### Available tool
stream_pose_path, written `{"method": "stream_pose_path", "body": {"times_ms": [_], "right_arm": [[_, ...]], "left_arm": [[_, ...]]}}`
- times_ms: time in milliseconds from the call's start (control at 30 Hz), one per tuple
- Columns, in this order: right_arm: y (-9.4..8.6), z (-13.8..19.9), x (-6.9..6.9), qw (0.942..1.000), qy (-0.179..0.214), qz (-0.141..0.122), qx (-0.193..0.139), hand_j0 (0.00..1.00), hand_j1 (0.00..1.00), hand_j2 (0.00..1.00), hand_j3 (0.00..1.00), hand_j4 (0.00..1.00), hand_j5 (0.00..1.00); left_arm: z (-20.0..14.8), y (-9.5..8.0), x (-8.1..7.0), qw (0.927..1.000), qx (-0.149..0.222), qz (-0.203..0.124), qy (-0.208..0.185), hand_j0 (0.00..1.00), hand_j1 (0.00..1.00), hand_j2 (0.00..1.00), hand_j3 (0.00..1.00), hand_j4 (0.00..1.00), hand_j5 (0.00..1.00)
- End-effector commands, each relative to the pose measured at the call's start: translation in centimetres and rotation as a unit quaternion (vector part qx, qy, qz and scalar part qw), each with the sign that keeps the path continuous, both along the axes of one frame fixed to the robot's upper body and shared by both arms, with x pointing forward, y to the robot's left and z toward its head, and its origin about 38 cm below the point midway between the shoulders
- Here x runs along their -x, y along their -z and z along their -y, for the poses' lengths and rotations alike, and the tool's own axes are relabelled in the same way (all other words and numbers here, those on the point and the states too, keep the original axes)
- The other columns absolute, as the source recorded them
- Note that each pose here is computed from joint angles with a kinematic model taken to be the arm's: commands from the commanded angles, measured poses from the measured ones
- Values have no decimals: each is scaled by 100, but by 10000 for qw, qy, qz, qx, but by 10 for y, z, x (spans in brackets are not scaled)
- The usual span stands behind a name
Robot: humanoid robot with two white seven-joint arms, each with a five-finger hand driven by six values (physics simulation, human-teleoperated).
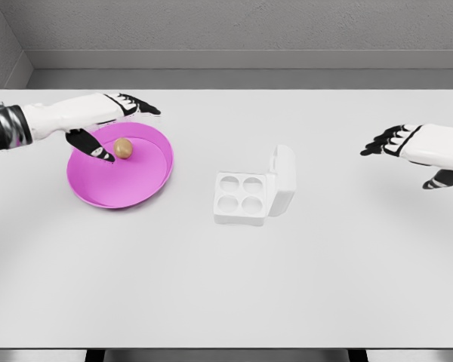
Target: Pack egg into the box and close the box lid
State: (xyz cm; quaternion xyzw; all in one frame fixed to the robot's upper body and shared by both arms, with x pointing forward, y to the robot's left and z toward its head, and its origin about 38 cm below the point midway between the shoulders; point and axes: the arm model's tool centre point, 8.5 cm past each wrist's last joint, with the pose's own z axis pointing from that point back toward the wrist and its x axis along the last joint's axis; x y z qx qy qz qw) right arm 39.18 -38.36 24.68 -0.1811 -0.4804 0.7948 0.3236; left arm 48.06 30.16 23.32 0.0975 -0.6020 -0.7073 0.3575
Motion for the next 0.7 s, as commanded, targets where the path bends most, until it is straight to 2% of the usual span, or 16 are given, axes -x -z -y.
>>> {"method": "stream_pose_path", "body": {"times_ms": [0,67,167,300,367,467,533,600,667], "right_arm": [[1,-1,1,10000,-24,-57,35,100,100,100,100,100,100],[-1,-1,0,10000,-9,-31,15,100,100,100,100,100,100],[0,-4,-2,10000,-28,-24,-45,100,100,100,100,100,100],[12,-24,-7,9993,-172,-54,-329,100,100,100,100,100,100],[21,-29,-5,9990,-233,-176,-328,100,100,100,100,100,100],[33,-20,-11,9988,-23,-283,-390,100,100,100,100,100,100],[37,-18,-15,9988,20,-358,-324,100,100,100,100,100,100],[42,-25,-16,9986,-103,-473,-214,100,100,100,100,100,100],[44,-31,-17,9983,-194,-527,-139,100,100,100,100,100,100]], "left_arm": [[-5,26,-8,9988,167,-421,-206,100,100,100,100,100,100],[-7,32,-14,9980,167,-513,-333,100,100,100,100,100,100],[-9,36,-14,9980,-6,-512,-362,100,100,100,100,100,100],[-13,37,-12,9980,-141,-489,-365,100,100,100,100,100,100],[-12,40,-12,9977,-356,-462,-345,100,100,100,100,100,100],[-8,38,-9,9981,-376,-419,-269,100,100,100,100,100,100],[-13,29,-5,9977,-580,-270,-225,100,100,100,100,100,100],[-15,32,-8,9941,-1038,-136,-278,100,100,100,100,100,100],[-14,31,-8,9944,-1016,-123,-275,100,100,100,100,100,100]]}}
